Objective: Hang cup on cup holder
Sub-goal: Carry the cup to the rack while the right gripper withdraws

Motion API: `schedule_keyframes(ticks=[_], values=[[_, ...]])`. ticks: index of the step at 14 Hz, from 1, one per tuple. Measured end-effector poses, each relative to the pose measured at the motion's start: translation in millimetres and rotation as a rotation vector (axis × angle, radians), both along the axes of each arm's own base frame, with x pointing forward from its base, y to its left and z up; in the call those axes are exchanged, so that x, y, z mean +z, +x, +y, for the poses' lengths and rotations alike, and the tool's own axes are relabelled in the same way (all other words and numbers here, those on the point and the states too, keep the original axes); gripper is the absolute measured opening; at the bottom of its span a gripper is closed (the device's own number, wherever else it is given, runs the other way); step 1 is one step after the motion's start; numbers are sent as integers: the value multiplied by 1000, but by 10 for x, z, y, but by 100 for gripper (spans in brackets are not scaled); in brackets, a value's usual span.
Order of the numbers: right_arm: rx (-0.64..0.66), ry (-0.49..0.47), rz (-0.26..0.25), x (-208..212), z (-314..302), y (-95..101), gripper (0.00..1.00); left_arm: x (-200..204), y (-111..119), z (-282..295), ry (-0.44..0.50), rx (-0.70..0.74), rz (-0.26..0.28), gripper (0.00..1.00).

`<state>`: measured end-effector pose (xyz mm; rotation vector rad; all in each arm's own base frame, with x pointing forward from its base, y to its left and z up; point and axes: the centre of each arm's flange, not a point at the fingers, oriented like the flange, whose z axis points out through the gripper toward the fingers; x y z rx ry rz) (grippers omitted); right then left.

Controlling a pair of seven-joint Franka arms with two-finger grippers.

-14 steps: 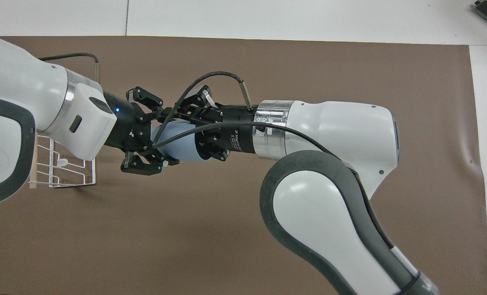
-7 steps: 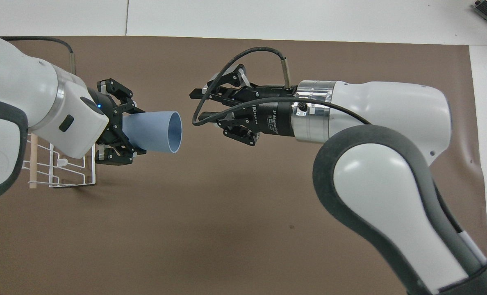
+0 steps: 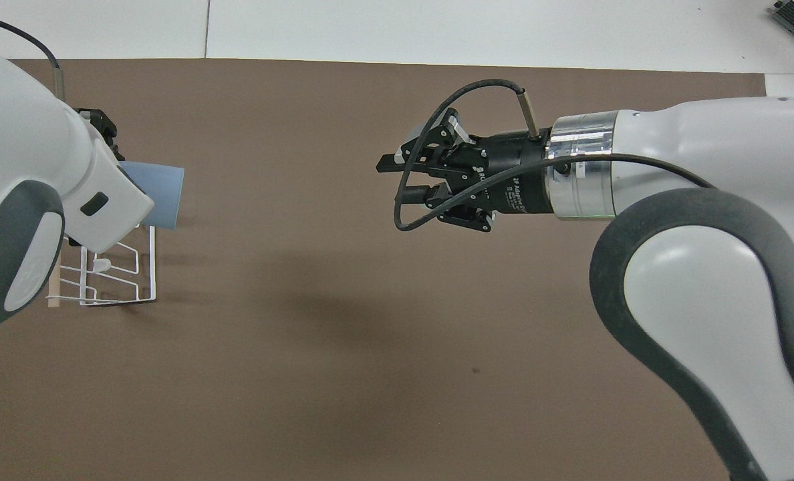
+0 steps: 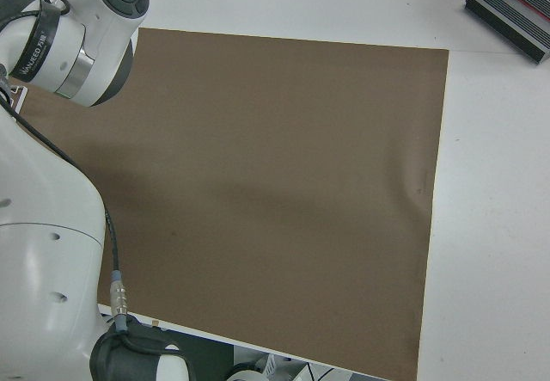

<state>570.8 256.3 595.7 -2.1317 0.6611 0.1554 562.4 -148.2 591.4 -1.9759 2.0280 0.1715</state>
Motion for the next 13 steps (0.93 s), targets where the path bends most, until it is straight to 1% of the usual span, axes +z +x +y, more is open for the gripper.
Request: schedule_keyframes(ticks=[2, 3, 5, 8, 10, 12, 13], values=[[67, -137, -93, 3, -9, -36, 46, -107, 87, 141, 87, 4, -9, 78], [102, -208, -129, -6, -12, -56, 46, -178, 157, 212, 114, 5, -15, 78], [176, -351, -185, -47, -32, -89, 46, -344, 295, 358, 163, 14, -15, 78], [342, -584, -265, -135, -122, -138, 46, -529, 427, 446, 252, 41, -36, 78], [451, -692, -295, -173, -225, -163, 46, -575, 481, 436, 270, 58, -71, 78], [548, -784, -299, -219, -459, -141, 47, -626, 528, 492, 275, 86, -93, 78], [580, -812, -294, -235, -621, -113, 48, -659, 554, 542, 294, 87, -101, 78]])
